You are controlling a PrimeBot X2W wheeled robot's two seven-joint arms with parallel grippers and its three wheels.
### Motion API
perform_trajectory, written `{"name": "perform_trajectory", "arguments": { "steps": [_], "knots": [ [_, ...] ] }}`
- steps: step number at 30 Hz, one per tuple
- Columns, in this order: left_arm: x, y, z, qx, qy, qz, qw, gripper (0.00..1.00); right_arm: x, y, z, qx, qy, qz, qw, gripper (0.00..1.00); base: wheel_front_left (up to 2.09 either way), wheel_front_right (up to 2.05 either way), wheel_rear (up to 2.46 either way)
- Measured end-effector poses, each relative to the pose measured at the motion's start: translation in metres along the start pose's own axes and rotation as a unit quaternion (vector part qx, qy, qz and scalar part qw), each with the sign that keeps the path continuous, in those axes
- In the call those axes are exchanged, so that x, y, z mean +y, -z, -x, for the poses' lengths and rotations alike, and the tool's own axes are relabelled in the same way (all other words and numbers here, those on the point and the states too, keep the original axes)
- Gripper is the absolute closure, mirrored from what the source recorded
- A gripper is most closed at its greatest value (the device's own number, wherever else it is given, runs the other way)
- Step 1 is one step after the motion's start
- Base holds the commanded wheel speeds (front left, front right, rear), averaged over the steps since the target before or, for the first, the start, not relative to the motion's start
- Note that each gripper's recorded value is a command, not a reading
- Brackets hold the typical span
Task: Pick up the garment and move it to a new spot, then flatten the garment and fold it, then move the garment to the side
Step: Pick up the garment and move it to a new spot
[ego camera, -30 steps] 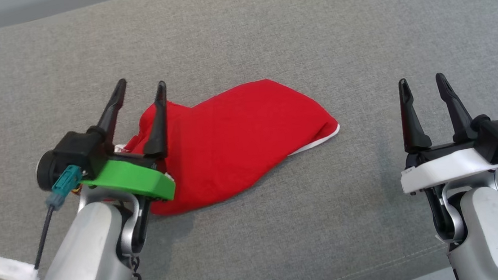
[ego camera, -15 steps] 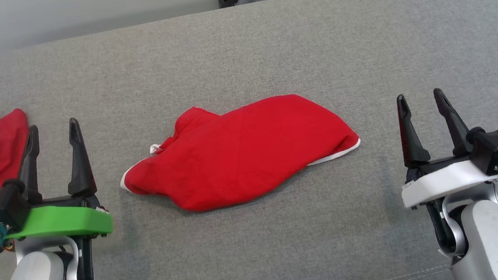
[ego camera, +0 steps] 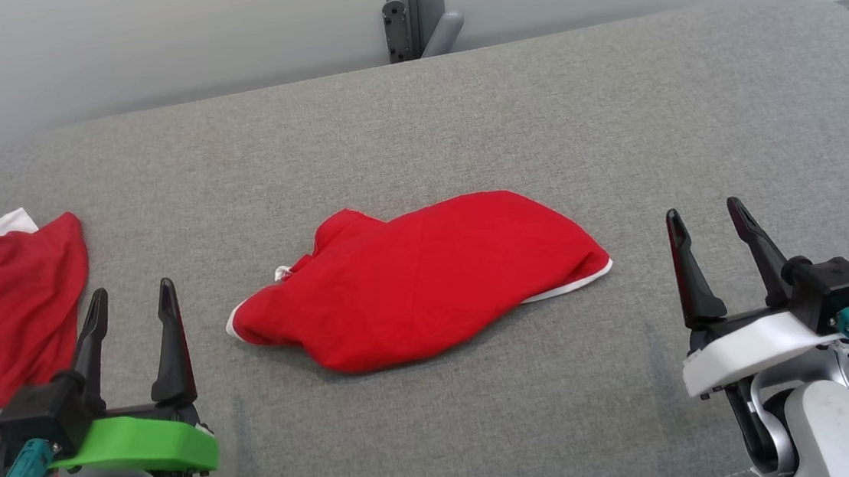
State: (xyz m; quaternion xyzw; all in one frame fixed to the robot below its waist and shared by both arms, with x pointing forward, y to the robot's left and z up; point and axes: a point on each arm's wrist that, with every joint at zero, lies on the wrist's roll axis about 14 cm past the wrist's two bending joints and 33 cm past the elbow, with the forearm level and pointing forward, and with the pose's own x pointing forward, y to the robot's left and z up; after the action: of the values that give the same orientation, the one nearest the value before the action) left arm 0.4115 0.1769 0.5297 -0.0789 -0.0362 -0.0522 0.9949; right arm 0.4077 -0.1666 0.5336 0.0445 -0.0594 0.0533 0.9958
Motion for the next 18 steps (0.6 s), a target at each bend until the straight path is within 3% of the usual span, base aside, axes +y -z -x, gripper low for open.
{"name": "perform_trajectory", "arguments": {
  "steps": [18],
  "knots": [
    [0.0,-0.003,0.019,0.009,-0.009,-0.003,1.0,0.0,0.0,-0.006,0.014,-0.002,0.003,-0.003,1.0,0.0,0.0,0.0,0.0]
  ]
}}
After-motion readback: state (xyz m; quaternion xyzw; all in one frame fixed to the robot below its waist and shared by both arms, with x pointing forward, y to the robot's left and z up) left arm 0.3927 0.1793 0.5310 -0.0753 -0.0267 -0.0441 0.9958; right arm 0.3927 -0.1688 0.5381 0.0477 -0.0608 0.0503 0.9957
